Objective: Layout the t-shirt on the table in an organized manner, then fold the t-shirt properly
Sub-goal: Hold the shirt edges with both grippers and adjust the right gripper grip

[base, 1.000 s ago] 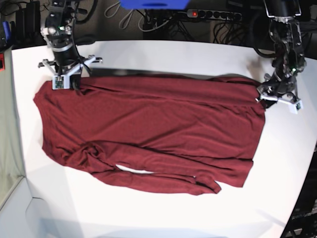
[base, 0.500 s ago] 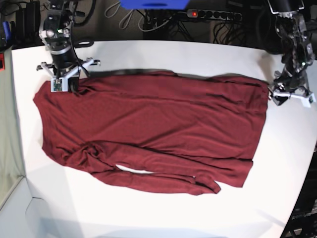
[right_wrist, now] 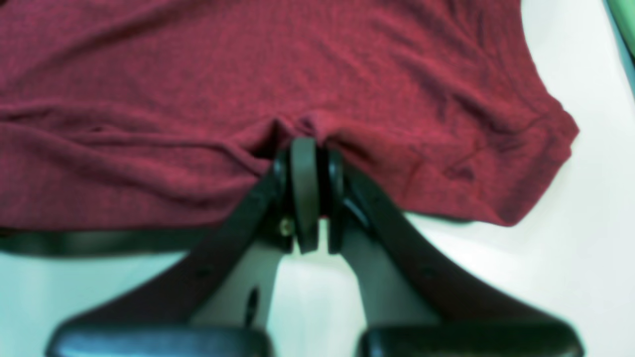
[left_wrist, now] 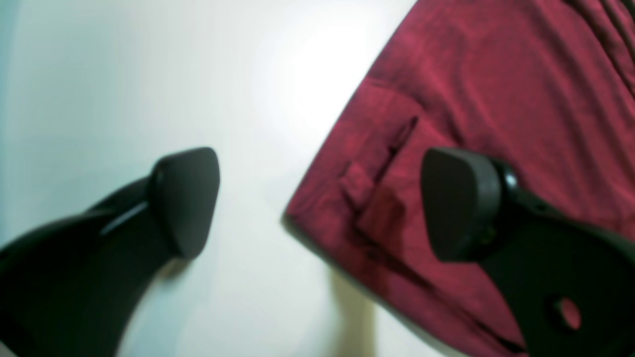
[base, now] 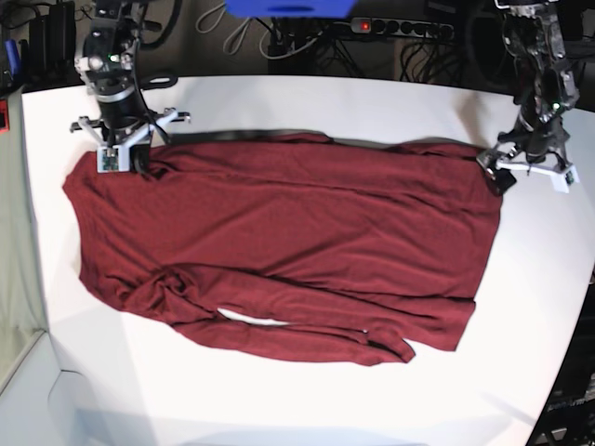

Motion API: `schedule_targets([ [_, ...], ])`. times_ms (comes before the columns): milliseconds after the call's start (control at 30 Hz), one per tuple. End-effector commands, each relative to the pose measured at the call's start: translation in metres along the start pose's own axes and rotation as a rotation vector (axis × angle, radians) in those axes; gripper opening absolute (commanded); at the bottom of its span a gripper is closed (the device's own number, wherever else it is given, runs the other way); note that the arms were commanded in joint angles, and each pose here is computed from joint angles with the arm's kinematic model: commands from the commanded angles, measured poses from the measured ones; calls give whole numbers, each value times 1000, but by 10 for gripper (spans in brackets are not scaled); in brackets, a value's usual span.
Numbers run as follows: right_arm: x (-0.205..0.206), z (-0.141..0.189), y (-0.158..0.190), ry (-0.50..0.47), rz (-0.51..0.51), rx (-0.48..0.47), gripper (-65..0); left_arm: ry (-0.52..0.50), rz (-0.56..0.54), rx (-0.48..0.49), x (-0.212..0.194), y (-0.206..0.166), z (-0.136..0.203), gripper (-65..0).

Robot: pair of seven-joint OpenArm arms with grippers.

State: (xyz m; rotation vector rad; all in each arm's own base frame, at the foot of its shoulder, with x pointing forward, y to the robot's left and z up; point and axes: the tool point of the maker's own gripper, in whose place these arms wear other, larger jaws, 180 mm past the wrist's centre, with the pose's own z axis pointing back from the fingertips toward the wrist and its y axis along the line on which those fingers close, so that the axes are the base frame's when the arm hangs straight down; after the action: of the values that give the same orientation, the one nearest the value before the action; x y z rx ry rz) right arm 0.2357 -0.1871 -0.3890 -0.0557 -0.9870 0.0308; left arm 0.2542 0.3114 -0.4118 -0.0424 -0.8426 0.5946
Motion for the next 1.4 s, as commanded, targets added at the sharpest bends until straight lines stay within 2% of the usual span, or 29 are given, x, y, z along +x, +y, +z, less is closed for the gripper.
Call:
schedule_targets([
  [0,12,1,-2,-46,0,-4,-650,-16,-20,-17,6,-6,-1,-22],
  [200,13,1,-2,-48,0,-5,-650,38,-76,-75,-15,-31,-5,-23],
  [500,15,1,-2,-52,0,-5,-650,86,-83,-66,-31,-27,-9,-29],
  [567,15,1,-2,-52,0,-5,-650,102,-94,-53,-35,-21,-11,-94],
  [700,15,1,-2,-52,0,-5,-650,133,-114,-42,-43,-16,-16,-342],
  [767,15,1,-2,-52,0,-5,-650,128,-109,-42,-40,-17,-20,-402],
  [1033,15,1,-3,-52,2,-5,-650,129,-106,-40,-39,-17,-22,-412],
  [1200,16,0,-1,-54,4,-1,-547,125,-106,-42,-37,-18,-22,-422],
  [1267,19,-1,2,-62,5,6,-527,125,-106,-42,-37,-18,-22,-466],
  [1367,34,-8,2,-97,5,7,-538,120,-104,-41,-36,-17,-22,-563],
])
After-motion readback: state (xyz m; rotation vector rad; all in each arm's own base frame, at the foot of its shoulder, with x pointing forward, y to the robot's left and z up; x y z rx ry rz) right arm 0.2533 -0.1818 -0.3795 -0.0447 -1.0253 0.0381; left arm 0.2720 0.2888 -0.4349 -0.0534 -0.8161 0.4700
